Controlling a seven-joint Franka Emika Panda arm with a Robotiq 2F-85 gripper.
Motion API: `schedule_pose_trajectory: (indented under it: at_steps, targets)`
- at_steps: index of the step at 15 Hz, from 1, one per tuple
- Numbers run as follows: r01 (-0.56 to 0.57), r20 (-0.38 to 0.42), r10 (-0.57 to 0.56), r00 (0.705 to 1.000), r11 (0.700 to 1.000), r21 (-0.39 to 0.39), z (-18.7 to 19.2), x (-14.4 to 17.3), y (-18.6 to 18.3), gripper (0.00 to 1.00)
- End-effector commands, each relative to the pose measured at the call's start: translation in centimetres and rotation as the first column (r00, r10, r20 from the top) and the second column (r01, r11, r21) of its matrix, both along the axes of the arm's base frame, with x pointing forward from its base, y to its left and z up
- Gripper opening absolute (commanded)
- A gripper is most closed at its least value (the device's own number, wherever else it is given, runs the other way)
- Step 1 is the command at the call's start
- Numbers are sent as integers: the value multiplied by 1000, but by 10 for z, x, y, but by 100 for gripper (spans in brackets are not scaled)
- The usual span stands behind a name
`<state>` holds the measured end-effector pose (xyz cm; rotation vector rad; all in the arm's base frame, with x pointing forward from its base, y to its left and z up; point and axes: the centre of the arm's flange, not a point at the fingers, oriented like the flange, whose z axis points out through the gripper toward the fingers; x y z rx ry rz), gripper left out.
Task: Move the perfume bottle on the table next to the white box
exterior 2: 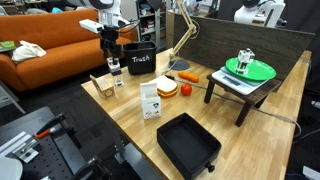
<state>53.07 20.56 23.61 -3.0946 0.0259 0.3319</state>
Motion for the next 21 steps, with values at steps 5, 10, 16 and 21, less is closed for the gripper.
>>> schedule_pose_trajectory:
  at_steps: [5,10,16,21]
  targets:
    - [33,4,-33,999,999,-22,-1,9,-6,40]
    - [34,22,-33,999,999,-27,6,12,-13,27]
    - [49,86,-48,995,999,-14,36,12,-29,27]
    - [102,141,-98,985,995,-22,64,8,-57,27]
